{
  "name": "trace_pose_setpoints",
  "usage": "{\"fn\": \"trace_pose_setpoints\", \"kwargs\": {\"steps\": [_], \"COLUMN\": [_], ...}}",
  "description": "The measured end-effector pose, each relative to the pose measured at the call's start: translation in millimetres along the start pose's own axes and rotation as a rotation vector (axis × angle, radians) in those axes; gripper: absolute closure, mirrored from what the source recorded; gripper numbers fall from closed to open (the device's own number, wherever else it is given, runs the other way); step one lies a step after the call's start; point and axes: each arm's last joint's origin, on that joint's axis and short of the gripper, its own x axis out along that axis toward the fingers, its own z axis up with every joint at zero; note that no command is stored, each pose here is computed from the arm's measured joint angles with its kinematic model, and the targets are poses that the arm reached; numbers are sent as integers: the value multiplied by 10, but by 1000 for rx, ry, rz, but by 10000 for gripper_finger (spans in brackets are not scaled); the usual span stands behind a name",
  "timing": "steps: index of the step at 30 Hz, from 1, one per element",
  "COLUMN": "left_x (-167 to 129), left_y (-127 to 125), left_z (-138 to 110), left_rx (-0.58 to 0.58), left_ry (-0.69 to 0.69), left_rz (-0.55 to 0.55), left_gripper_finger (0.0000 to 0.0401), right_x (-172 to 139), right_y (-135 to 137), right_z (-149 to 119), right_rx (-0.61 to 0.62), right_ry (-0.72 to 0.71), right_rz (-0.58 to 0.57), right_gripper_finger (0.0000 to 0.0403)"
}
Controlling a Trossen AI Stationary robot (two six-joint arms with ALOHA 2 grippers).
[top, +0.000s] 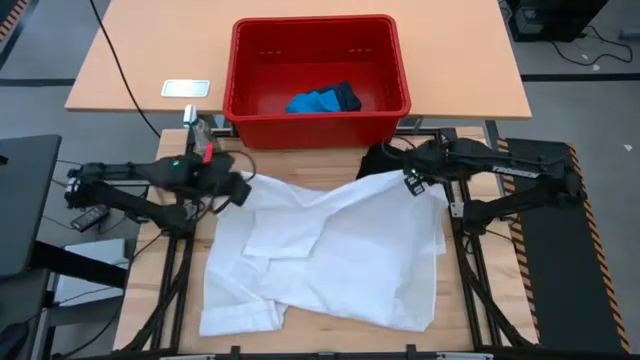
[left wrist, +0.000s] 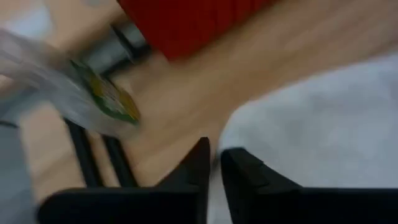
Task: Fold laundry
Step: Fold the white polo shirt on the table
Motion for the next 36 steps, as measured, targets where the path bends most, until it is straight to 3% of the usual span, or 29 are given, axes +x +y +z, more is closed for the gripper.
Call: {"fn": "trace_pose_setpoints", "kwargs": {"steps": [5,10,12,17,21,23,30,36], "left_x": [304,217,104,-148,-259,-291,-390,-374], "left_y": [6,62,62,96,41,-28,-305,-535], "left_z": [37,58,49,-102,-357,-515,-1128,-1739], "left_rx": [-16,19,84,234,394,480,772,881], "left_ry": [158,261,300,354,393,421,429,409], "left_rz": [-109,-230,-342,-474,-612,-694,-888,-1055], "left_gripper_finger": [283,223,212,209,215,219,221,217], "right_x": [178,172,112,-103,-309,-405,-607,-521], "right_y": [-40,-104,-116,-98,18,146,890,1681], "right_z": [138,202,200,112,-47,-142,-537,-1075], "right_rx": [5,22,-6,-70,-93,-117,-287,-486], "right_ry": [-40,-48,-46,-105,-104,-101,-116,-67], "right_rz": [7,12,61,169,415,543,766,793], "right_gripper_finger": [318,248,225,195,197,202,216,218]}}
